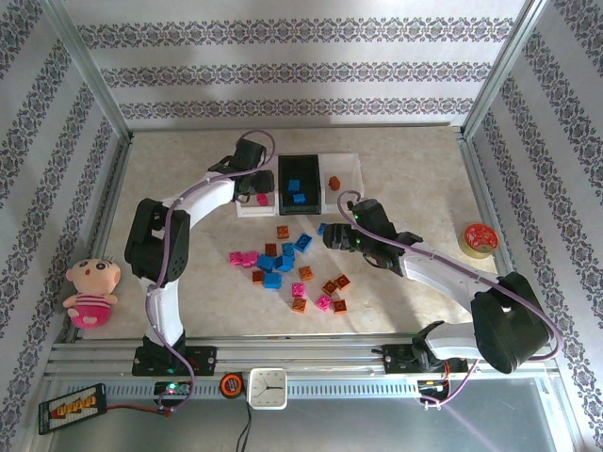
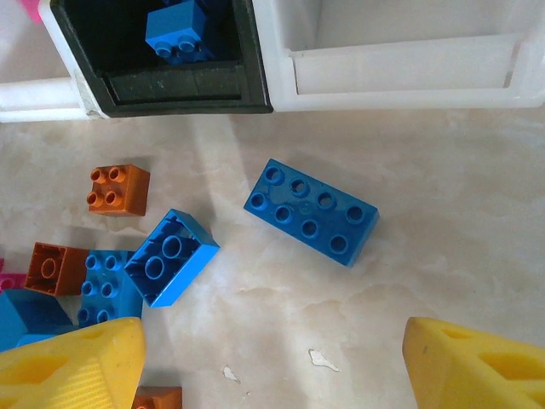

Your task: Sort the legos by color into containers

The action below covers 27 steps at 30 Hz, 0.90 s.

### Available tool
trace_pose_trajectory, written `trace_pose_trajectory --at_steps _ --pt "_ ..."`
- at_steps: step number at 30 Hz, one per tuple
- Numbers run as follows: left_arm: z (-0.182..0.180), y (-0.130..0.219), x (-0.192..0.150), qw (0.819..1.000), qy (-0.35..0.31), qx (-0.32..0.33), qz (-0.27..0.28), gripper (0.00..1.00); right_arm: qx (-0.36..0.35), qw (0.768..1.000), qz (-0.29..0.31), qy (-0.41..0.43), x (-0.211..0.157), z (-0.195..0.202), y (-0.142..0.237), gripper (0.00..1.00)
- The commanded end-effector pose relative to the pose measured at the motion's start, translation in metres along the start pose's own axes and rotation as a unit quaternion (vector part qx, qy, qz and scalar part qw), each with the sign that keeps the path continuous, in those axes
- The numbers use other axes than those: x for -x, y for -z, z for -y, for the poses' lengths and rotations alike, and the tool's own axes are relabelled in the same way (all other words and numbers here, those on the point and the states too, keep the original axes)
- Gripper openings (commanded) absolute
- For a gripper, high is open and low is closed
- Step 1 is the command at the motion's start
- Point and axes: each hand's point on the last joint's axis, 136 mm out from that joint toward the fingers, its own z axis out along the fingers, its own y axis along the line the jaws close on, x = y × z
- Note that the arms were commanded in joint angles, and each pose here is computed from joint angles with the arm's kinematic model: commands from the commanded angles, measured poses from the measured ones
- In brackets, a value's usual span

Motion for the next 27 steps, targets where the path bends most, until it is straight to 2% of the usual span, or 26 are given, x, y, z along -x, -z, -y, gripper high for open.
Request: trace_pose_trajectory --at_steps 1,5,8,12,14,15,22,27 --pt "0.017 0.027 0.027 0.999 0.006 -0.035 0.028 0.62 0.002 1.0 -0.006 0.005 -0.005 0.003 0.003 0.8" --pt "0.033 0.069 0.041 0.995 0.009 -0.075 0.064 0.71 0.013 1.0 -0.02 0.011 -0.01 -0.001 0.0 0.8" --pt "0.044 0.106 0.038 0.99 0.009 -0.11 0.088 0.76 0.039 0.998 -0.044 0.028 -0.019 -0.015 -0.004 0.8" --pt "0.048 0.14 0.007 0.985 0.012 -0.147 0.094 0.84 0.047 0.992 -0.088 0.083 -0.04 -0.037 -0.01 0.8" --pt "0.044 0.151 -0.013 0.983 0.021 -0.161 0.09 0.98 0.04 0.988 -0.101 0.108 -0.052 -0.045 -0.014 0.81" --pt "0.04 0.157 -0.023 0.982 0.026 -0.165 0.092 1.0 0.036 0.986 -0.106 0.121 -0.059 -0.049 -0.017 0.81" --pt "0.0 0.181 -0.086 0.978 0.065 -0.163 0.112 1.0 0.001 0.984 -0.103 0.146 -0.076 -0.064 -0.032 0.8" --pt "-0.023 0.19 -0.112 0.978 0.081 -0.147 0.122 1.0 -0.019 0.98 -0.114 0.159 -0.084 -0.065 -0.042 0.75"
